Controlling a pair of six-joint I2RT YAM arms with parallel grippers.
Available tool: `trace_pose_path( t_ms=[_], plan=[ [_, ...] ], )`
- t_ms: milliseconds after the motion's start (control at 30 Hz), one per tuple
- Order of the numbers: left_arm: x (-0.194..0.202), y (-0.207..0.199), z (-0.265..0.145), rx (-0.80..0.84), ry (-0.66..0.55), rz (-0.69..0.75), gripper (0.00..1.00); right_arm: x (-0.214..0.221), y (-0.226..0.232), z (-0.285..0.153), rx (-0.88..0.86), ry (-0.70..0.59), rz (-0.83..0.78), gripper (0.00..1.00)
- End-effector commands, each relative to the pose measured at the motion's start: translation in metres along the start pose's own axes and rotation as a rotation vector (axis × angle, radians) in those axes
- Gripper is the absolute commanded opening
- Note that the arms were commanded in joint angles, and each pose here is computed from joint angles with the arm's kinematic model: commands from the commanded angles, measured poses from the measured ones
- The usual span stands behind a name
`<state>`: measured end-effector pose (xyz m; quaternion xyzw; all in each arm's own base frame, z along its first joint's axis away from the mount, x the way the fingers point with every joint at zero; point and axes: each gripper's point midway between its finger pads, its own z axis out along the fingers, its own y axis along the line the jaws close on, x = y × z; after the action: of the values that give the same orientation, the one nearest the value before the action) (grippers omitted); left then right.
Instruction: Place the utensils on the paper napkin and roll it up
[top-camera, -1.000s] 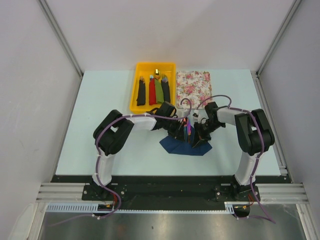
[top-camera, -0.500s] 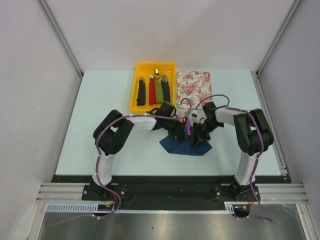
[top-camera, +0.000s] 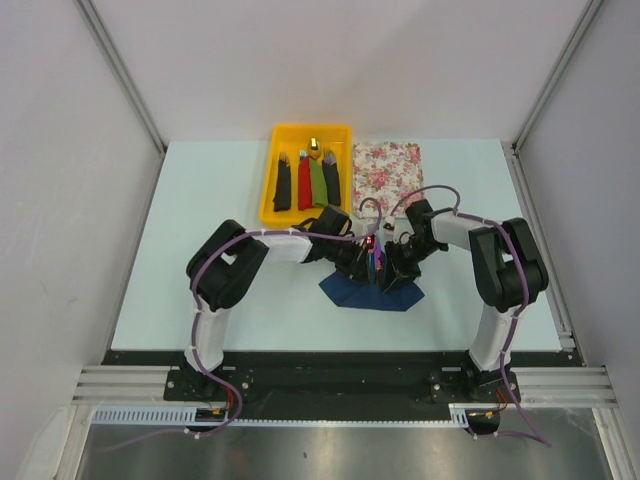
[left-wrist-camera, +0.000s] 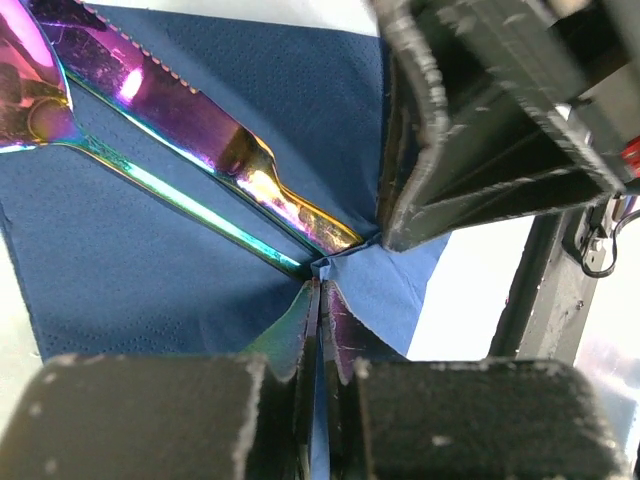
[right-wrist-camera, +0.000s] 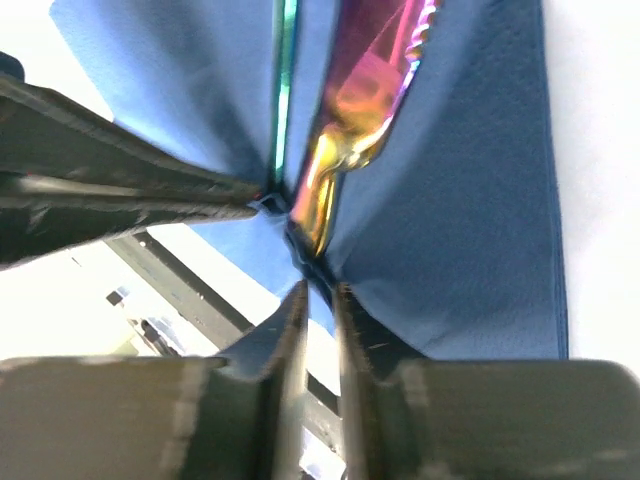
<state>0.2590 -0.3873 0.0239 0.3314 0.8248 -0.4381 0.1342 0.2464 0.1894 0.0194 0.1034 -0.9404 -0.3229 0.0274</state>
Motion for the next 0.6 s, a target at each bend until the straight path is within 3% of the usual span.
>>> trace_pose_path(
  t_ms=[0,233,333,567],
  plan=[
    [-0.006,0.002,0.002,-0.003,-0.015,-0.002,0.05,-0.018,0.023,-0.030,-0.026,-0.083,-0.068,0.25],
    [-0.005,0.005,0.003,-0.012,-0.009,-0.007,0.04,-0.024,0.002,-0.064,0.024,-0.151,0.014,0.60],
    [-0.004,0.005,0.004,-0.009,-0.007,-0.005,0.04,-0.019,-0.019,-0.073,0.063,-0.145,0.093,0.69],
    [-0.004,0.005,0.005,-0.006,-0.005,-0.001,0.04,0.004,-0.060,-0.069,0.098,-0.083,0.245,0.70]
  ],
)
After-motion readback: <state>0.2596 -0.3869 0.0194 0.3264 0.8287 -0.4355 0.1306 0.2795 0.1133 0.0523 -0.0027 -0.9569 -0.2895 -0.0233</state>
